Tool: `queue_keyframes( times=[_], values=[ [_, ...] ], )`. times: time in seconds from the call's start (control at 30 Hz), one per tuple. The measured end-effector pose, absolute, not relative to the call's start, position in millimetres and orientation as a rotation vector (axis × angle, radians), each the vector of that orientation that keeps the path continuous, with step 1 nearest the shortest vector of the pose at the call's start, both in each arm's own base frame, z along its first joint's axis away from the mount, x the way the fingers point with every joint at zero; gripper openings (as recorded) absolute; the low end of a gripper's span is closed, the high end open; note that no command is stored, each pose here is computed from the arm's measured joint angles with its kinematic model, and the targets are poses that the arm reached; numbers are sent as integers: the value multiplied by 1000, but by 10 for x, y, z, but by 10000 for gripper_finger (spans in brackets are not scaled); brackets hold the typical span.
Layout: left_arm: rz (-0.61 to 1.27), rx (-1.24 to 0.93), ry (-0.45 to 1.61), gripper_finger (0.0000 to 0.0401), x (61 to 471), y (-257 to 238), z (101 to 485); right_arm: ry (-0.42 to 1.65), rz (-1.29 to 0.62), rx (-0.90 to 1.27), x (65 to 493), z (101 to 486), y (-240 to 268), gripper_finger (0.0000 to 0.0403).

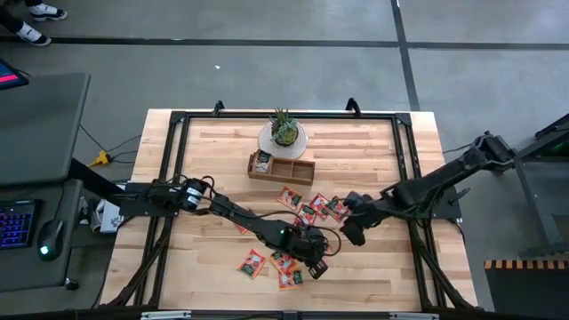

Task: Pick & Place Tea
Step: Put the orange tea bag into the middle section of the wooden organizer

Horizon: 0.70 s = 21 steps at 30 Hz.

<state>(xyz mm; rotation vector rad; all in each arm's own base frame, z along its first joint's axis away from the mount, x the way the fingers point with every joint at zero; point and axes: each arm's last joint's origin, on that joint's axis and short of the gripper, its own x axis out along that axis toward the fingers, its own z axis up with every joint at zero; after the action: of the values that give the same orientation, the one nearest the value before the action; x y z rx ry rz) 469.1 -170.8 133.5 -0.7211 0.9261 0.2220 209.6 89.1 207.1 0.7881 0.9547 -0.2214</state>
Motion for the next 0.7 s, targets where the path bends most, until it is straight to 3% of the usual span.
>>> queue_keyframes(
  times=[0.7],
  values=[
    [225, -766, 987, 0, 4714, -1724, 1065, 1105, -333, 904, 2343, 1445, 1259, 161]
  ],
)
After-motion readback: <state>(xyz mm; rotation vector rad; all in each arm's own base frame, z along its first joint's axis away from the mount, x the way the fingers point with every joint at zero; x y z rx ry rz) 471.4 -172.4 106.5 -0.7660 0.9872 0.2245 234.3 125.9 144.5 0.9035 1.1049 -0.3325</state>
